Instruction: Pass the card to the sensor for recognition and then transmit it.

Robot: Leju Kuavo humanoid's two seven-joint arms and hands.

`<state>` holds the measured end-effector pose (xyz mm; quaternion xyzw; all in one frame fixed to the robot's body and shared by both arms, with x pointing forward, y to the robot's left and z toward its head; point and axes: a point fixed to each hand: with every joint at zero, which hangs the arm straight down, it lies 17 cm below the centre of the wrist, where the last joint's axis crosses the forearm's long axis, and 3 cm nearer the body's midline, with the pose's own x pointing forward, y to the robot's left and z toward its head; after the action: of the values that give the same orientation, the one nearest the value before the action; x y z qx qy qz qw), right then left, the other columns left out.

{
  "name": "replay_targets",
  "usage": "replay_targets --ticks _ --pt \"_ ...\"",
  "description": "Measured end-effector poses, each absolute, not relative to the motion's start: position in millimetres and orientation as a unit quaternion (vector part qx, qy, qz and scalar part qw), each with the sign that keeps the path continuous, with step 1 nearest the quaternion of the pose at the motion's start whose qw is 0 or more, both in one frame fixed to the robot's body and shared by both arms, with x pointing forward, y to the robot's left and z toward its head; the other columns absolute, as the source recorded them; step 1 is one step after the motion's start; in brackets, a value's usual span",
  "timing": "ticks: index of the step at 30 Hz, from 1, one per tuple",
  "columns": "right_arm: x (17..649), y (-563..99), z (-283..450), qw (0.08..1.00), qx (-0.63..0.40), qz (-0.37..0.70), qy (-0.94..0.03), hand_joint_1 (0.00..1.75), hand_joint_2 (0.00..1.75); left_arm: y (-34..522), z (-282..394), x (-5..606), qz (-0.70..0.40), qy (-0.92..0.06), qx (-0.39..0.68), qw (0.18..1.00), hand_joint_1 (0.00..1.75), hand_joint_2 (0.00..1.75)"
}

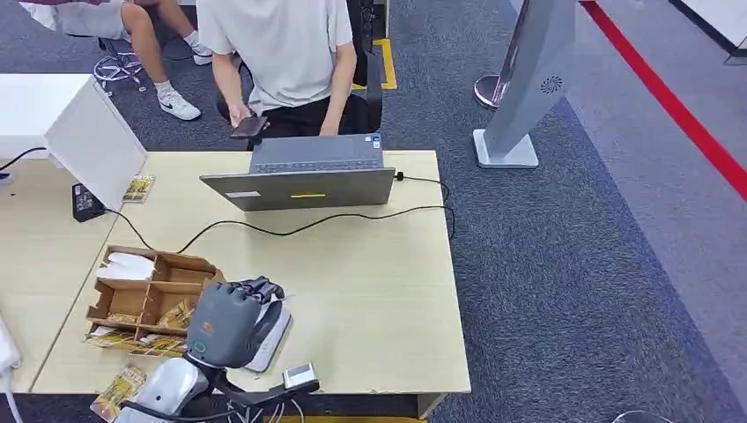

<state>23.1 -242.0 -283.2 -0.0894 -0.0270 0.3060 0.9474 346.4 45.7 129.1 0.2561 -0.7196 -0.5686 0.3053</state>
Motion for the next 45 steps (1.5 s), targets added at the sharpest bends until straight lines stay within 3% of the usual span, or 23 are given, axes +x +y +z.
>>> replay_targets --ticks 9,22,45 --pt "22 -242 -283 0.948 -0.090 0.306 -0.026 0.00 1.75 57 96 361 -0.606 -0.669 0.267 0.338 1.75 1.75" --pt "20 -243 -283 0.947 -0.092 0.306 -0.021 0.00 1.75 122 24 387 -0.673 -0.545 0.335 0.371 1.75 1.75" --pt "18 -242 -283 0.948 -0.091 0.306 -0.016 0.00 1.75 131 21 399 -0.680 -0.538 0.328 0.375 1.75 1.75"
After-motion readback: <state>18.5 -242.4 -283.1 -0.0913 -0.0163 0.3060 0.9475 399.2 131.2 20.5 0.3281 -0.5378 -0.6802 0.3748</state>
